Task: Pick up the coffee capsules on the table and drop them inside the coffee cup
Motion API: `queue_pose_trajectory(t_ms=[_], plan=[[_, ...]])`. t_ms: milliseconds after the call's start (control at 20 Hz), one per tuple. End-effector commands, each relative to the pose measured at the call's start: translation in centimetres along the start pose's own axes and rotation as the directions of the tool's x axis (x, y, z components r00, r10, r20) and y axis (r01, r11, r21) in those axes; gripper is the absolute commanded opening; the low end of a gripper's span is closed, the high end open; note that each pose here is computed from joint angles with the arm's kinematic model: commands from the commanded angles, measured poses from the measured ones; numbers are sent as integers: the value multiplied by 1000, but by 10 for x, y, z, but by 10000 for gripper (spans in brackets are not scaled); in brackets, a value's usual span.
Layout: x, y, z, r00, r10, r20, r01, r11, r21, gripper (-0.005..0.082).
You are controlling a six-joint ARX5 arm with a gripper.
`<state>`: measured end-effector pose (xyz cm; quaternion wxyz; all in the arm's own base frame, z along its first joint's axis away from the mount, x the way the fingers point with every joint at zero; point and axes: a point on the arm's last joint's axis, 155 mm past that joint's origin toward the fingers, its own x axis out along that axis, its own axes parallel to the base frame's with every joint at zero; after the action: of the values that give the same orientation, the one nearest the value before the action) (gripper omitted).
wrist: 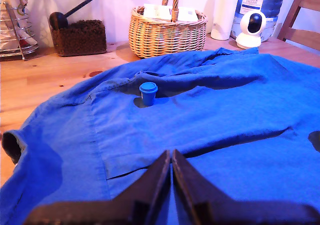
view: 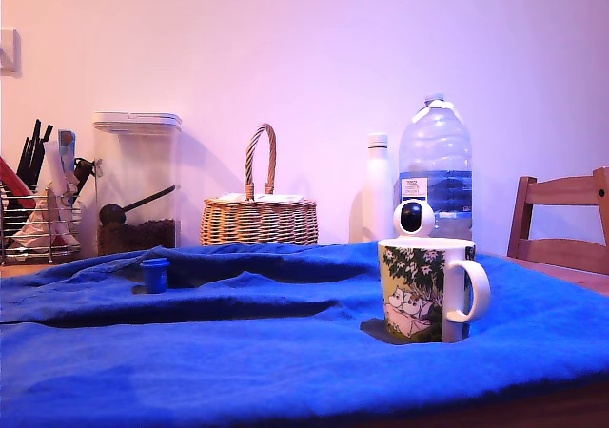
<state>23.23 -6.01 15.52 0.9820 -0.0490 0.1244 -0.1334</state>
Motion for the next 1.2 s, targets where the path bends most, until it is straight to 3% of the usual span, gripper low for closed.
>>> queue_pose_trajectory(t_ms=[0,250,300,550,750,950,1150], plan=[[2,1,-4,1000,0,-4,0,1000,5,-21],[2,0,-3,1000,-4,2,4,1000,6,-21],[2,0,-1,1000,-4,10,5,1000,-25,-21],[2,-7,13,997,-40,63,44,998,-54,-2],[7,-4,18,996,-25,88,30,998,-51,147],[19,2,11,997,-3,71,7,998,-58,536],[30,6,-5,1000,5,29,-4,998,-56,570]])
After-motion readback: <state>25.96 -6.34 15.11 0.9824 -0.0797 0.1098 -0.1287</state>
